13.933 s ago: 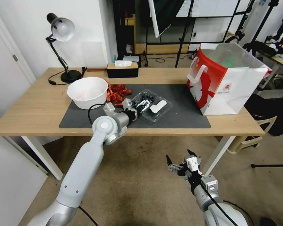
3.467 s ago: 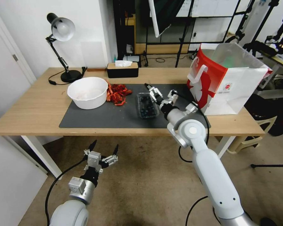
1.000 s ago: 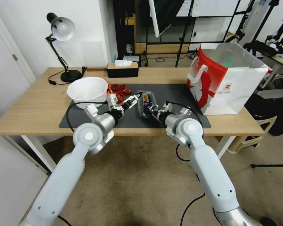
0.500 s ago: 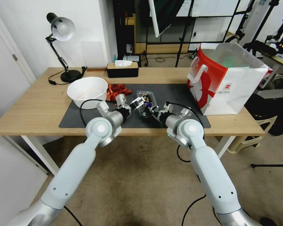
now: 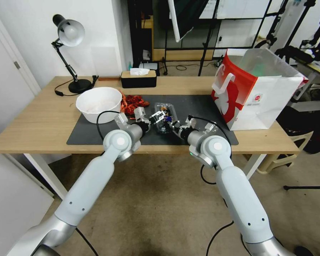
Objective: Close the takeout container lid, then place the container into the takeout bag.
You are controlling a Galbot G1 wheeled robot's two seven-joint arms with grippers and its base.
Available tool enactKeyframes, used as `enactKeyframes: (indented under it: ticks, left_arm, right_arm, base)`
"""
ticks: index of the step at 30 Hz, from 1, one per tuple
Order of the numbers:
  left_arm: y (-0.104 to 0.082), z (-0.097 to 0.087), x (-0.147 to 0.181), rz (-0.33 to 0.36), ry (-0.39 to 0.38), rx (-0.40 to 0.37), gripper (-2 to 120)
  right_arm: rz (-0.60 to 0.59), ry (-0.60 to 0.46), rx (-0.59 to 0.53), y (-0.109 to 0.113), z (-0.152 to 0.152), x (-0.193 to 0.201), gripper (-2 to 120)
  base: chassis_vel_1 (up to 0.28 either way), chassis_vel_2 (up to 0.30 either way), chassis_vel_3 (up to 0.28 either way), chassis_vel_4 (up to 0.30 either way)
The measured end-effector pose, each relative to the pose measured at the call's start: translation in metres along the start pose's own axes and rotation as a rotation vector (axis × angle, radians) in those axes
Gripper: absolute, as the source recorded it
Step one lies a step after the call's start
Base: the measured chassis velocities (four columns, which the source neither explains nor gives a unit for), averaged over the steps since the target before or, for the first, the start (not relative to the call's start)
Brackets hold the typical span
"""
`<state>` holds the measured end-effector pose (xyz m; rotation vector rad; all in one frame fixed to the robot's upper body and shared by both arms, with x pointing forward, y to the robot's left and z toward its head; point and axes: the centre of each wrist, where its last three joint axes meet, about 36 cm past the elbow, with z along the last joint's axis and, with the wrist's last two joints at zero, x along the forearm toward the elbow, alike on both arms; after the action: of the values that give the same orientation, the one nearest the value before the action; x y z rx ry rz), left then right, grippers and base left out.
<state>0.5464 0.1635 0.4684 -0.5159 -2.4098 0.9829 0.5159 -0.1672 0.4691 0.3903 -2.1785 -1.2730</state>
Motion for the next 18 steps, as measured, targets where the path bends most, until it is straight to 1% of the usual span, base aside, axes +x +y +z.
enactKeyframes:
  ticks: [6, 18]
  left_arm:
    - [0.003, -0.001, -0.006, -0.024, -0.001, -0.006, 100]
    - [-0.005, 0.004, -0.014, -0.01, 0.043, -0.025, 100]
  right_arm:
    - [-0.002, 0.0, 0.001, 0.0, 0.0, 0.0, 0]
    - [-0.003, -0.001, 0.005, 0.0, 0.0, 0.0, 0]
  base:
    - [0.0, 0.0, 0.0, 0.0]
    - [0.0, 0.0, 0.0, 0.0]
